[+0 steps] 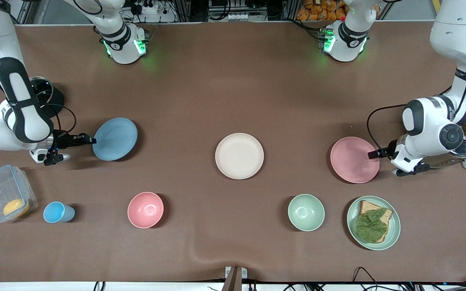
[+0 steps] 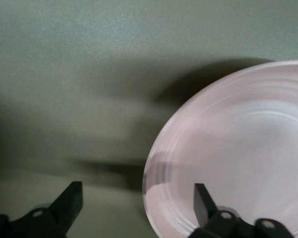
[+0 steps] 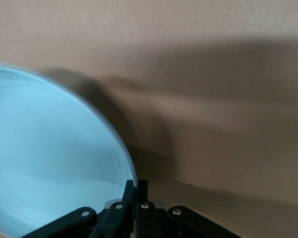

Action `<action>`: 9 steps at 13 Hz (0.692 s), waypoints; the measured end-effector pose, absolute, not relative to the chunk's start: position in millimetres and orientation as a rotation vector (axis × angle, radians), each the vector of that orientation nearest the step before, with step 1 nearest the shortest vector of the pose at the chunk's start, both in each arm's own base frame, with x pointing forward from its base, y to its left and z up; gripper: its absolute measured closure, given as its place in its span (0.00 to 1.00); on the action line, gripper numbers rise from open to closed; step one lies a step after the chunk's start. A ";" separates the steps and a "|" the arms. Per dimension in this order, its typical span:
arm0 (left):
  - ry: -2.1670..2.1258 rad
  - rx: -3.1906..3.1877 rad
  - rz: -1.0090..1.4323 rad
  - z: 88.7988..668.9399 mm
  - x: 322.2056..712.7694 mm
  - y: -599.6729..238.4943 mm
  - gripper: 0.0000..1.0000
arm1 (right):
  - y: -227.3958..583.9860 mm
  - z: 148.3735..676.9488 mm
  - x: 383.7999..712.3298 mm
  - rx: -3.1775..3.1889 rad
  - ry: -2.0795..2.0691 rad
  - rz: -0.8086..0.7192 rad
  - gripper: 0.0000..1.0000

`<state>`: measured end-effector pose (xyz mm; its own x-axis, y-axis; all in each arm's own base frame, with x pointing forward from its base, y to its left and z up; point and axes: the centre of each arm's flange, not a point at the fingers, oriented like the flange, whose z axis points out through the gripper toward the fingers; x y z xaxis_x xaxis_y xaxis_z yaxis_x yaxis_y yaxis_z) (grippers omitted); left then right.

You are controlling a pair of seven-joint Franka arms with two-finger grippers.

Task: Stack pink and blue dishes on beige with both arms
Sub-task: 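Grasp the blue plate with the right gripper while the left gripper grasps pink, then carry the pink plate with the left gripper onto the beige plate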

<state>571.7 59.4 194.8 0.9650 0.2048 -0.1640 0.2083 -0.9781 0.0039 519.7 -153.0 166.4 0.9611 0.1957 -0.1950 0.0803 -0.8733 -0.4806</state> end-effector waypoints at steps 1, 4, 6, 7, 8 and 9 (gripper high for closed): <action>0.325 3.092 -0.261 192.4 571.1 59.3 0.04 | -151.4 167.6 521.3 -2.623 -0.204 0.329 0.97; 0.325 3.091 -0.272 188.3 570.3 59.1 0.26 | -147.9 180.2 531.5 -2.592 -0.230 0.344 0.97; 0.324 3.091 -0.270 188.6 570.8 58.7 0.45 | -148.5 192.6 542.3 -2.584 -0.248 0.333 0.97; 0.321 3.091 -0.268 189.0 571.3 57.6 0.55 | -148.8 196.2 545.5 -2.583 -0.252 0.329 0.97; 0.316 3.090 -0.267 189.4 571.9 55.8 0.67 | -148.7 198.8 547.5 -2.581 -0.254 0.329 0.97; 0.312 3.090 -0.264 190.0 572.8 54.2 0.78 | -149.0 201.4 549.6 -2.581 -0.259 0.329 0.97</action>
